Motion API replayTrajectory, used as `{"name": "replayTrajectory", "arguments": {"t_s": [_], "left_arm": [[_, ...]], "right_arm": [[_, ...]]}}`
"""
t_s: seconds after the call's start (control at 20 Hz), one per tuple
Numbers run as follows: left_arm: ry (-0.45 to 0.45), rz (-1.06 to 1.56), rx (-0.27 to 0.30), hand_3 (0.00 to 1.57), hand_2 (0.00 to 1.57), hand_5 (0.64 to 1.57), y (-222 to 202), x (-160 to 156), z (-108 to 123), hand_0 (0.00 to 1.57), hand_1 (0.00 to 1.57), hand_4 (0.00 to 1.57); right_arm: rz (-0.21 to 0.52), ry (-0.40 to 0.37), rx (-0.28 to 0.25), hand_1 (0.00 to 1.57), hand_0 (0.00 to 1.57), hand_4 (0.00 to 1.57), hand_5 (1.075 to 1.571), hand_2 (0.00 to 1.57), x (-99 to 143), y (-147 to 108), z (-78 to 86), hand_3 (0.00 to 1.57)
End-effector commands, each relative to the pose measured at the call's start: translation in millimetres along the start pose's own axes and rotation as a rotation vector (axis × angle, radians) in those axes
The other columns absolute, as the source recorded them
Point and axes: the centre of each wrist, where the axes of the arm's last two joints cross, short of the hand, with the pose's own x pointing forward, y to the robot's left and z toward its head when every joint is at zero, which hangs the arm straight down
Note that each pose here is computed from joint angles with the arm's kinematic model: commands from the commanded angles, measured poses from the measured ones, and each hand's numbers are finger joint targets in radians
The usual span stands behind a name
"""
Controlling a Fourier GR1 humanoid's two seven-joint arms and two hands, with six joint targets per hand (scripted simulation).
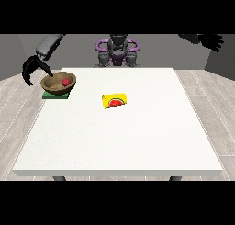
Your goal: Pick the cup and pour the ball into the bowl, then pick the bowl and place it on the pad
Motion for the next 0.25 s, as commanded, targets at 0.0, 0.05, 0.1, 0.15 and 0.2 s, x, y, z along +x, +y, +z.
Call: {"name": "replayTrajectory", "arguments": {"t_s": [0.0,0.05,0.1,0.15,0.2], "left_arm": [[0.09,0.05,-0.068,0.0,0.0,1.559,-72.4,-19.4,-4.5,0.0,0.0,0.9],[0.137,0.053,-0.06,0.0,0.0,1.559,-77.6,-27.6,-3.7,0.0,0.0,0.9],[0.172,0.033,-0.052,0.0,0.0,1.559,-63.2,-26.1,-0.4,0.0,0.0,0.9],[0.238,0.018,-0.05,0.0,0.0,1.559,-63.9,-43.7,16.3,0.0,0.0,0.9],[0.276,0.009,-0.022,0.0,0.0,1.559,-65.7,-51.0,23.6,0.0,0.0,0.9]], "right_arm": [[0.059,0.071,0.033,0.0,0.0,0.0,1.354,0.0,2.7,9.2,-0.8,0.0],[0.082,0.046,0.064,0.0,0.0,0.0,1.356,0.0,38.0,1.4,-6.0,0.0],[0.057,0.03,0.093,0.0,0.0,0.27,1.378,0.0,35.7,6.0,-4.4,0.1],[0.031,0.003,0.176,0.0,0.0,0.42,1.383,0.0,45.5,28.8,-1.7,0.0],[0.007,-0.007,0.205,0.0,0.0,0.48,1.434,0.0,39.9,55.5,4.6,0.0]]}}
